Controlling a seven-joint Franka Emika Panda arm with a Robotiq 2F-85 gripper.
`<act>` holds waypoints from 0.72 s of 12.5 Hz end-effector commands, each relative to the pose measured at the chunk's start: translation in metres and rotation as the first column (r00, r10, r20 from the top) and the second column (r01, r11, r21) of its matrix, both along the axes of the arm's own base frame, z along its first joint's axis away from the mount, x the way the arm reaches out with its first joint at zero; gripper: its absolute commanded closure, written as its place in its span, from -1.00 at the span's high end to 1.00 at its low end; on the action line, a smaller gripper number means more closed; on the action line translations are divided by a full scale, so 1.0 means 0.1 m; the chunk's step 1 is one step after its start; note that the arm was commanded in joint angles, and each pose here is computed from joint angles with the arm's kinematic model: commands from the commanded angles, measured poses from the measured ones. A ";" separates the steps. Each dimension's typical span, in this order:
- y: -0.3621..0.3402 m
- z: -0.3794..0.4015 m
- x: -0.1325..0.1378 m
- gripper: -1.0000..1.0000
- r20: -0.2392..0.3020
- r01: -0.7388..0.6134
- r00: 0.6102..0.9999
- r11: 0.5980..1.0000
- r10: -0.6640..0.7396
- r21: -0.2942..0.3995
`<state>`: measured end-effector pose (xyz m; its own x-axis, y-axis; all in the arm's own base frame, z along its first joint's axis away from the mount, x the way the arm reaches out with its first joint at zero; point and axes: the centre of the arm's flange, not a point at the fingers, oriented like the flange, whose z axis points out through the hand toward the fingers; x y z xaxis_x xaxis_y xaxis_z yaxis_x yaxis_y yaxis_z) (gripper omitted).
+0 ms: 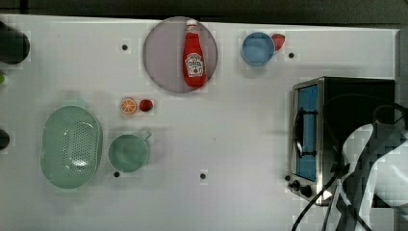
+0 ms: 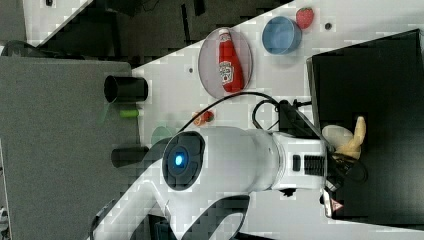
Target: Pick banana from table and place on oven.
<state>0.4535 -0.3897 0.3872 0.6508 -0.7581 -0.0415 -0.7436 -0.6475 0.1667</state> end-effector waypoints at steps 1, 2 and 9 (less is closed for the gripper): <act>0.03 0.54 0.24 -0.27 0.099 -0.171 0.979 0.983 0.176 -0.061; 0.04 0.54 0.26 -0.04 0.099 -0.174 0.979 0.983 0.180 -0.060; 0.38 0.50 0.43 1.00 0.060 -0.226 0.972 0.974 0.226 0.008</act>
